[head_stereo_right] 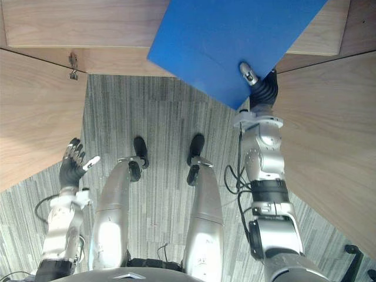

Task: Walk over to the cabinet, pick up the folder, carry it to the office cabinet, place the folder inside the office cabinet, then close the office cabinet door

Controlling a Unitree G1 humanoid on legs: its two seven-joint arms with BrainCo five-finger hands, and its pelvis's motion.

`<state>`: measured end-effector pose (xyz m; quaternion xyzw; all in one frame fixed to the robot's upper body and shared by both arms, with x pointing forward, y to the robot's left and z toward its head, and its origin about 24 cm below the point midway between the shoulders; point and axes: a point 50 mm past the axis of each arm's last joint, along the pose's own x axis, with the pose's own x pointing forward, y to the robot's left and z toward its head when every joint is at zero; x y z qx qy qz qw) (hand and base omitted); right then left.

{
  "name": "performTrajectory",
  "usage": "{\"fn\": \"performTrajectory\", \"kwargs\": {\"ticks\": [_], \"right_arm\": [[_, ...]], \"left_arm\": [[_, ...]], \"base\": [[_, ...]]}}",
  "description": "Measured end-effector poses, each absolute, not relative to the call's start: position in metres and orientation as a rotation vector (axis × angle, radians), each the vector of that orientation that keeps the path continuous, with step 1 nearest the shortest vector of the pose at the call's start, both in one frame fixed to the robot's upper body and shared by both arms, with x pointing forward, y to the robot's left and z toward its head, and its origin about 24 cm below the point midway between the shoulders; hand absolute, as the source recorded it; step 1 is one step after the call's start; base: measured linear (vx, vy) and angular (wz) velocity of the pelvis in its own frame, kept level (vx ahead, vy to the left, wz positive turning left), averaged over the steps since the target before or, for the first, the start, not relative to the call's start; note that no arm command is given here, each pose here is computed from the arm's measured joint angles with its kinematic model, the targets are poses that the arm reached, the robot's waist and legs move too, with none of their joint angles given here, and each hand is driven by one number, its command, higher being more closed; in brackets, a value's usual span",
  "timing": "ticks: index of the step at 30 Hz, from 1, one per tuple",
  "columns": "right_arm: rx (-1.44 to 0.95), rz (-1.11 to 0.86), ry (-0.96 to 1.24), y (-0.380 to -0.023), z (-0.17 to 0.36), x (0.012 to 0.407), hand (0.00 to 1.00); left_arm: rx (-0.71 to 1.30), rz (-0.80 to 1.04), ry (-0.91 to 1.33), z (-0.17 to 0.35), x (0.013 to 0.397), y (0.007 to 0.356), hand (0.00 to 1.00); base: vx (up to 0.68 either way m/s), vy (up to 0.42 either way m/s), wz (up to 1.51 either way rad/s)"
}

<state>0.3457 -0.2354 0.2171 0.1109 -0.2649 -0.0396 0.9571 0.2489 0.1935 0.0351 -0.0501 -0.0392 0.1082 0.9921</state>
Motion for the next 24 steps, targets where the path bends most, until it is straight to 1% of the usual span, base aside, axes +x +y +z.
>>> {"fn": "performTrajectory", "kwargs": {"ticks": [2,6,11,17,24], "right_arm": [[0.268,-0.081,-0.549,-0.235,0.23,0.355,1.0],[0.392,-0.116,-0.54,-0.235,0.249,0.369,1.0],[0.467,-0.117,-0.512,-0.231,0.255,0.377,1.0],[0.531,-0.165,-0.472,-0.227,0.273,0.388,1.0],[0.61,-0.218,-0.442,-0.221,0.297,0.397,1.0]], "left_arm": [[-0.09,0.209,-0.079,0.037,0.256,0.195,0.0],[-0.105,0.219,-0.068,0.035,0.256,0.199,0.0],[-0.114,0.234,-0.039,0.029,0.256,0.202,0.0],[-0.138,0.205,-0.017,0.026,0.258,0.193,0.0],[-0.141,0.211,-0.008,0.028,0.269,0.185,0.0]], "base": [[0.0,0.0,0.0],[0.01,0.0,0.01],[0.0,-0.005,0.06],[-0.04,-0.019,0.04],[-0.03,-0.014,0.02]]}}
